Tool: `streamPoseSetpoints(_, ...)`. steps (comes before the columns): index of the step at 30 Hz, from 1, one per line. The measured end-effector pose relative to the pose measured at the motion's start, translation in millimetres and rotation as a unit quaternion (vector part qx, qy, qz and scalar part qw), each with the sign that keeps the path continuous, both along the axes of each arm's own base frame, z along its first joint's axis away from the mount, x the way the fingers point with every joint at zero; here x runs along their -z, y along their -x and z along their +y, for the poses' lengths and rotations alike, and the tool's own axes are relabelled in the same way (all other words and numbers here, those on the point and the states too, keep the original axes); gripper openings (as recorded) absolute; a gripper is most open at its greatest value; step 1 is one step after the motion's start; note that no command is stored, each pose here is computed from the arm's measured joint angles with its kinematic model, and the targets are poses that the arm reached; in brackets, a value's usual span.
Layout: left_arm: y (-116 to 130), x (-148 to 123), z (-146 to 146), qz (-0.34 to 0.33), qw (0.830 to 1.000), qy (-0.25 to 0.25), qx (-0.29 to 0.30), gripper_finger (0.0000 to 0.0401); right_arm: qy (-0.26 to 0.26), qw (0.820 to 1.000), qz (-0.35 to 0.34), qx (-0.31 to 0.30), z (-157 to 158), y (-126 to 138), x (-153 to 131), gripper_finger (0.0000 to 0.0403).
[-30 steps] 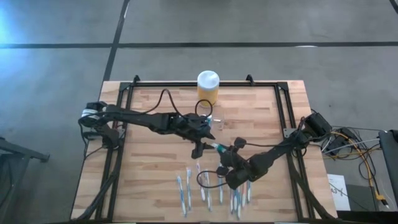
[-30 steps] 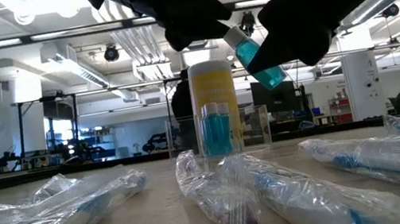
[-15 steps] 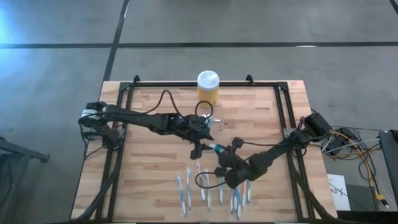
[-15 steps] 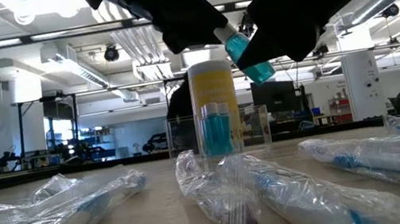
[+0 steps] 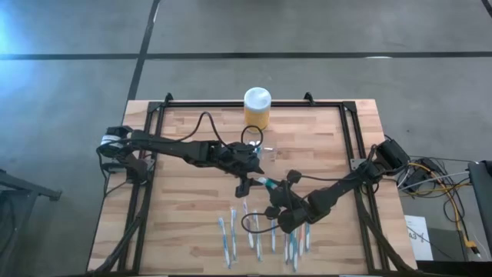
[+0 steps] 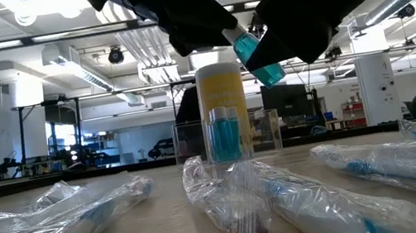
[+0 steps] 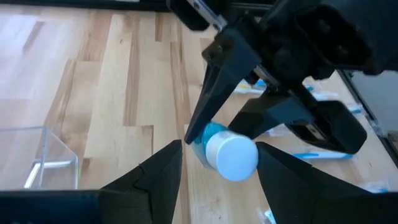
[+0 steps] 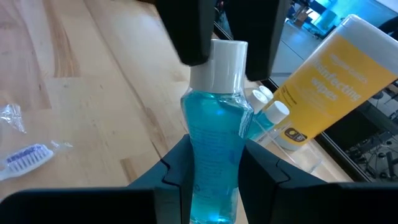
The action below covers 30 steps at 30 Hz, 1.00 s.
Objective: Pick & Place toothbrushing station
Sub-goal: Put the blue mouthwash into the transparent organizer
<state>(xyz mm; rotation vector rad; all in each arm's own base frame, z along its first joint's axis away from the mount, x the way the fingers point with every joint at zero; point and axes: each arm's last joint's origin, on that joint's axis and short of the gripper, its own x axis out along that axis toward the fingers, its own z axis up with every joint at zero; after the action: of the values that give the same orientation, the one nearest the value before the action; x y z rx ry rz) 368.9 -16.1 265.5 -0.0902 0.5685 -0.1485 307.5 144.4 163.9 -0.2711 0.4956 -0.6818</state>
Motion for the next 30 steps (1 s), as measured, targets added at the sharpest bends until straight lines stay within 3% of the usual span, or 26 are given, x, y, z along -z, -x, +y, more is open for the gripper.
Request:
streamPoseSetpoints(10, 0, 0, -2, -0.002, 1.000, 0.000, 0.004, 0.0206, 0.000, 1.000, -0.002, 0.002, -1, -1, 0, 0.0089)
streamPoseSetpoints(17, -12, 15, -4, 0.009, 1.000, 0.001, 0.005, 0.0196, -0.001, 1.000, -0.004, 0.003, -1, -1, 0, 0.0089)
streamPoseSetpoints(22, -16, 8, -4, 0.003, 1.000, -0.003, 0.008, 0.0174, 0.000, 1.000, -0.001, 0.003, -1, -1, 0, 0.0089)
streamPoseSetpoints(30, -12, -4, -4, 0.029, 0.999, -0.010, 0.012, 0.0171, 0.001, 1.000, 0.001, 0.002, -1, 0, 0, 0.0089)
